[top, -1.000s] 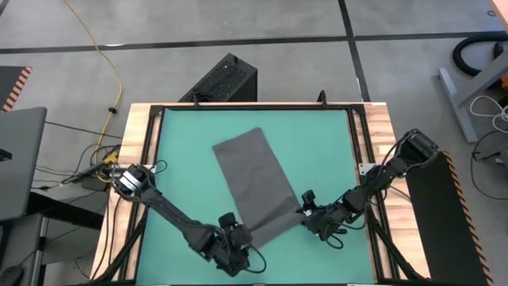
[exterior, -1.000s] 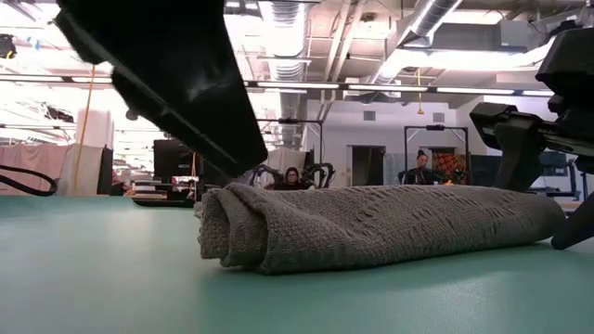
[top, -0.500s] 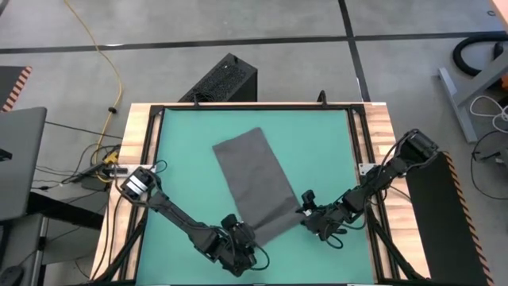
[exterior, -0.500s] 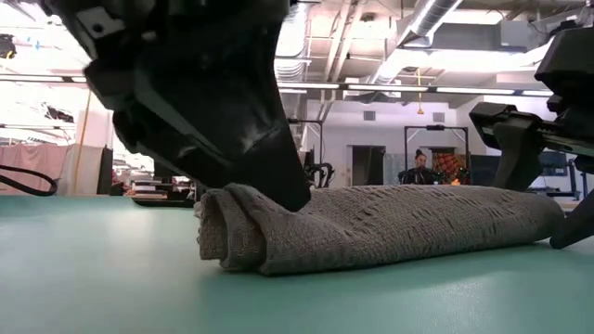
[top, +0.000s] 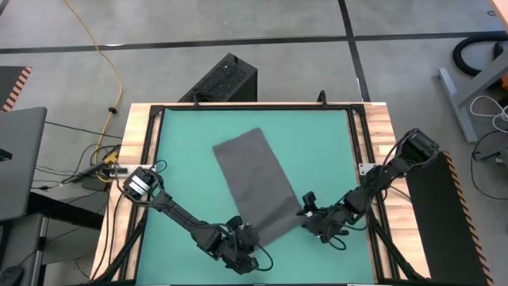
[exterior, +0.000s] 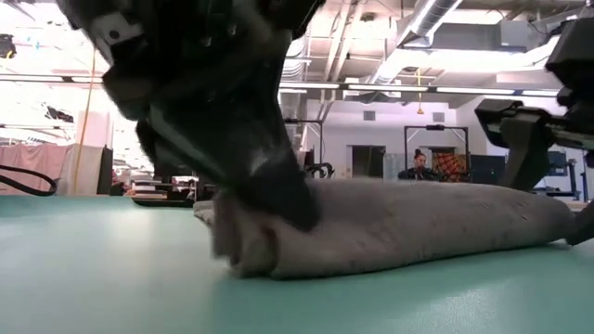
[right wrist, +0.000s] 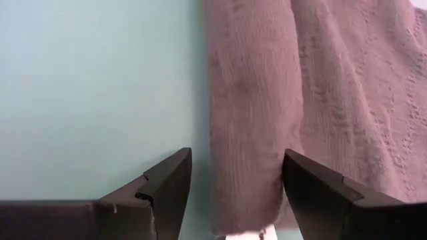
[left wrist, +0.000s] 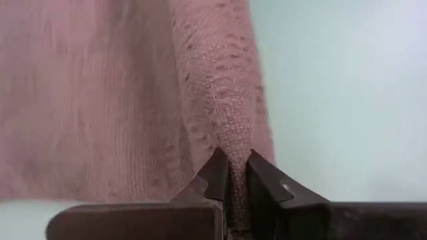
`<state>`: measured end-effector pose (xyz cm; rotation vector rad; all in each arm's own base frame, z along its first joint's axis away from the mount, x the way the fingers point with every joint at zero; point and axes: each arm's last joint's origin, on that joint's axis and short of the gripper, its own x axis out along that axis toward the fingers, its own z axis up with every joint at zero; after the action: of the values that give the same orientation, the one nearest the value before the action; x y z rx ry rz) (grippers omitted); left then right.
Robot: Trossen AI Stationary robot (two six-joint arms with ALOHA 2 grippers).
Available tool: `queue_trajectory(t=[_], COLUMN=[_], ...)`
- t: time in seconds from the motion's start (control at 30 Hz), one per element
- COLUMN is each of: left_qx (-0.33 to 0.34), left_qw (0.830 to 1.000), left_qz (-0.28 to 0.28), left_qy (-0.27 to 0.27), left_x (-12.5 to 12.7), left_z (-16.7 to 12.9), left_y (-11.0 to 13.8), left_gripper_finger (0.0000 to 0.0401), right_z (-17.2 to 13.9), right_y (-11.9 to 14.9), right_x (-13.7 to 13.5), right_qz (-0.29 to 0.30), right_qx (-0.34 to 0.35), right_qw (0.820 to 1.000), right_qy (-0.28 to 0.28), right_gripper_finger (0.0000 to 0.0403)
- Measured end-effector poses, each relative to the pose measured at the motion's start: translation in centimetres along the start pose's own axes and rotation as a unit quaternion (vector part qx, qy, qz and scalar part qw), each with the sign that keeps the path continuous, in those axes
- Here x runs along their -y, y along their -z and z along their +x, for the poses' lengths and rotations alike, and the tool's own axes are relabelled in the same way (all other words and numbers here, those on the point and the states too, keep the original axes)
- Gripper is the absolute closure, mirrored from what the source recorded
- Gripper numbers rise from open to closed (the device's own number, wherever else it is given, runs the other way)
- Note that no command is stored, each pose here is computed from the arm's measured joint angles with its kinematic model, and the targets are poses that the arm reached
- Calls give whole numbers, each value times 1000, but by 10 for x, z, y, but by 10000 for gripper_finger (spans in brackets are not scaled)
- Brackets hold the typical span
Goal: Roll towel
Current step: Roll the black towel
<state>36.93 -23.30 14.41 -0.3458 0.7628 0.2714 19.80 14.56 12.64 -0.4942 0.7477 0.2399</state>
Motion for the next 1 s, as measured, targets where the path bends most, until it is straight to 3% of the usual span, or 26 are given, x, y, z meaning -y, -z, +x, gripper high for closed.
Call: queue_trajectory(t=[0.23,0.47,0.6,0.87,1.0], left_qx=[29,43,18,24,43], left_qw=[998,988,986,978,969], left_qz=[44,69,48,4,-31], left_qy=[46,134,159,206,243], left_x=[2,8,7,-9,-23], left_z=[3,21,42,49,53], left_y=[-18,-23,-10,-4,1], left_gripper_finger=[397,399,399,399,399], right_z=[-20,-21,-18,-18,-17], right_y=[-5,-4,-1,2,4], right_x=[4,4,2,-1,2], right_qz=[28,28,20,23,52], right_qx=[17,13,-3,-21,-31], right_qw=[999,1000,1000,997,996], right_qy=[-8,-6,-11,-66,-70], right_gripper_finger=[148,148,148,149,182])
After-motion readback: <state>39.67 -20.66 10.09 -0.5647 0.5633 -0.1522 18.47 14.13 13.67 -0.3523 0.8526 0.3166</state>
